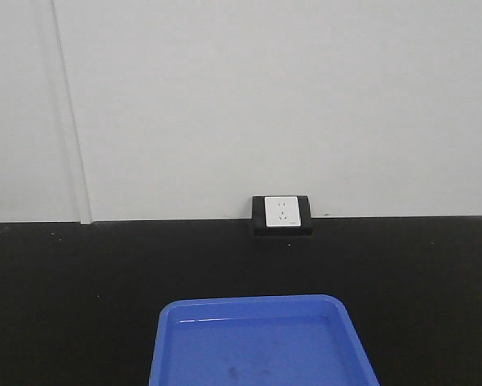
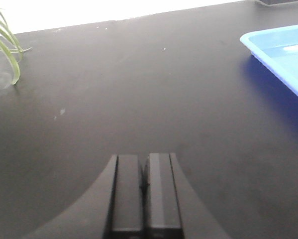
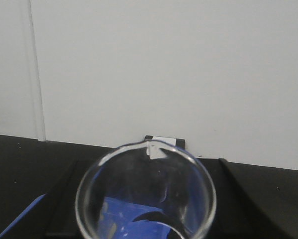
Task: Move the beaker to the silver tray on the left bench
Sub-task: 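Drive the base to the bench with the silver tray, holding the beaker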
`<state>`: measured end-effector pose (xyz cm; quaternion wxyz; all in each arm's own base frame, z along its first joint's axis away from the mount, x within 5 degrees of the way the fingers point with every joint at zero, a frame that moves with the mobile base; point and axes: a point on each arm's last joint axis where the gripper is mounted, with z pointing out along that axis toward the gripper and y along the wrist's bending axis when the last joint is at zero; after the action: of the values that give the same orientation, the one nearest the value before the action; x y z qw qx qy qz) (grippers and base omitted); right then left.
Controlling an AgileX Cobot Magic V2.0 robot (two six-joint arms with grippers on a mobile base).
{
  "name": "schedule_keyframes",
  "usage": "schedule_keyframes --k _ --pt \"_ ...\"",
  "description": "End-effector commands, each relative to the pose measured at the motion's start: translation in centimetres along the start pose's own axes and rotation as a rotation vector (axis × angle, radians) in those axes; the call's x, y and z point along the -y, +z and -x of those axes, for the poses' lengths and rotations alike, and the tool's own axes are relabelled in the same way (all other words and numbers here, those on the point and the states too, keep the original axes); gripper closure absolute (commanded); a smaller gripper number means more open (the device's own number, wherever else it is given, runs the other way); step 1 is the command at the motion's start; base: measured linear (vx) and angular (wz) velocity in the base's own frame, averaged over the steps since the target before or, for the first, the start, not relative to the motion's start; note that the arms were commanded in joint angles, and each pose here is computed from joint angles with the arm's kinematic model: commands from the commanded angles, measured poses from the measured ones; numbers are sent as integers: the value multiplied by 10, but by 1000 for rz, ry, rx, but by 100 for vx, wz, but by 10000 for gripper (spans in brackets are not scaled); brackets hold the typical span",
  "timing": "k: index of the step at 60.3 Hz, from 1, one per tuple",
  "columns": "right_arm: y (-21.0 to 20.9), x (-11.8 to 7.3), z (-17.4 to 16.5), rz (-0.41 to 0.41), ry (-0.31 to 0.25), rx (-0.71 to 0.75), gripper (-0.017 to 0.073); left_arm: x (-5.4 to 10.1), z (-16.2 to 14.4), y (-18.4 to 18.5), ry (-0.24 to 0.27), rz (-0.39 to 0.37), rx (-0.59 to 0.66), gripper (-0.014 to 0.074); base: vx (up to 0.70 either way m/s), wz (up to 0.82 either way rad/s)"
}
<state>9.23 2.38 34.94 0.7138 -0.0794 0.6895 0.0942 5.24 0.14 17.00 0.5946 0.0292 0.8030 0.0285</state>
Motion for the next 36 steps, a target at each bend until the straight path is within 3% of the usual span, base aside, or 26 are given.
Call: schedule_keyframes --k 1,36 --pt "-1 -3 13 37 -9 65 570 1 1 2 -3 -6 62 592 -10 3" --pt "-1 -3 13 37 -9 65 570 1 1 2 -3 -6 62 592 -21 12"
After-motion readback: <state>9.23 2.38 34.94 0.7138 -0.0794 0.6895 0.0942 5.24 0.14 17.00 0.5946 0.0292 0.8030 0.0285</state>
